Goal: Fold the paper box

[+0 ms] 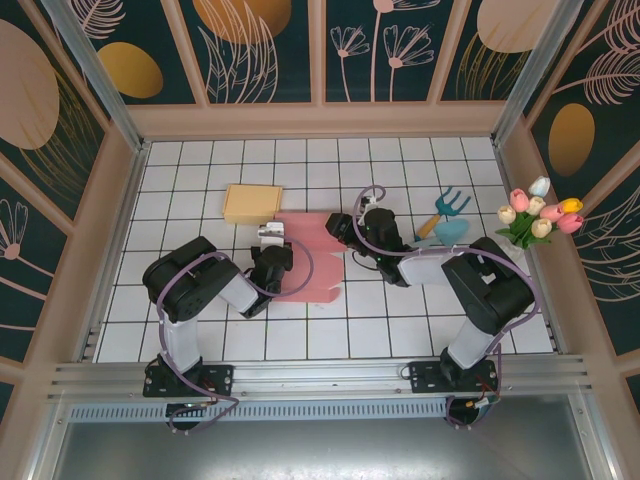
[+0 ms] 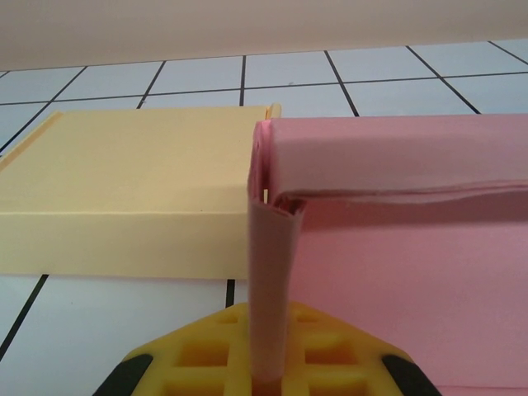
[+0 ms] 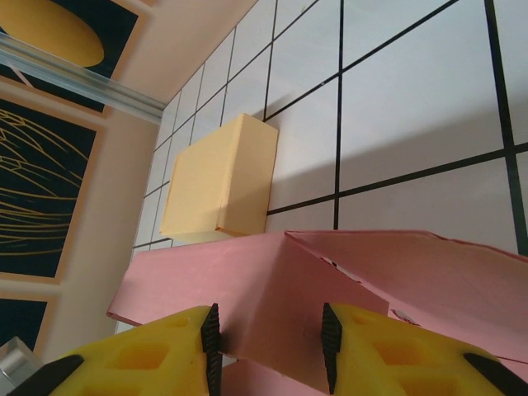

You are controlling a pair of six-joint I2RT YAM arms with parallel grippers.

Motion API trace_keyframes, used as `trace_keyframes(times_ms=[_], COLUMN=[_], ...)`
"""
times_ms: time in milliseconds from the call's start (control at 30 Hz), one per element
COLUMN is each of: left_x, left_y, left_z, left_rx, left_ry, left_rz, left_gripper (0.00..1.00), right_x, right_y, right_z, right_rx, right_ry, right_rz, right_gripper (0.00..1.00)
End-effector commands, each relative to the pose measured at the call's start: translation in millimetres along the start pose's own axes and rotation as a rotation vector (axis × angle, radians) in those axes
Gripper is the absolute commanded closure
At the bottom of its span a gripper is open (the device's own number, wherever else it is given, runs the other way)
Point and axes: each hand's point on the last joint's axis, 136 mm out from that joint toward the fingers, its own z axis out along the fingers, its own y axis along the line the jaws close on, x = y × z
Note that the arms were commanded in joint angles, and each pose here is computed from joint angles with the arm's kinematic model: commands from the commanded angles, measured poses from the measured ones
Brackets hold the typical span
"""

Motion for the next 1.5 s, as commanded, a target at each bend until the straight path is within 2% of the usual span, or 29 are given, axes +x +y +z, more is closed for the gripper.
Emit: trace_keyframes(times_ms=[0,400,600,833,1133,1200,1300,1467], left_x=[2.5,3.7,3.3,3.2,3.5,3.6,4.2,4.0], left_y=[-1.4,-1.8,-2.6,-2.1,-2.1,-1.8,-1.8,-2.2], left_z=[2.5,2.9,2.6,2.8,3.2,3.2,3.3,3.3], left_rx=[-0.002,0.001,0.004,0.001,0.0,-0.001,-0.002,0.001], left_ry=[0.007,0.009,0.007,0.007,0.008,0.008,0.009,0.01], left_rz=[0.028,0.033,0.031,0.032,0.032,0.032,0.035,0.034], left_gripper=[1.0,1.0,1.0,1.0,1.0,1.0,1.0,1.0], right_x=[2.2,12.1,8.7,7.5,3.3,4.2,7.2,10.5], right_y=[-1.9,18.7,20.2,15.1,10.5,10.0,2.3,-23.3], right_z=[-2.7,8.8,7.8,6.3,-3.2,-5.8,-11.1,-27.1], right_rx=[0.003,-0.119,-0.132,-0.119,-0.118,-0.115,-0.068,0.037], right_ry=[-0.004,0.057,0.035,0.018,-0.02,-0.011,-0.004,-0.029], right_rz=[-0.009,0.053,0.083,0.095,0.118,0.096,0.036,-0.041], right_gripper=[0.59,0.62,0.76,1.0,1.0,0.88,0.78,0.57])
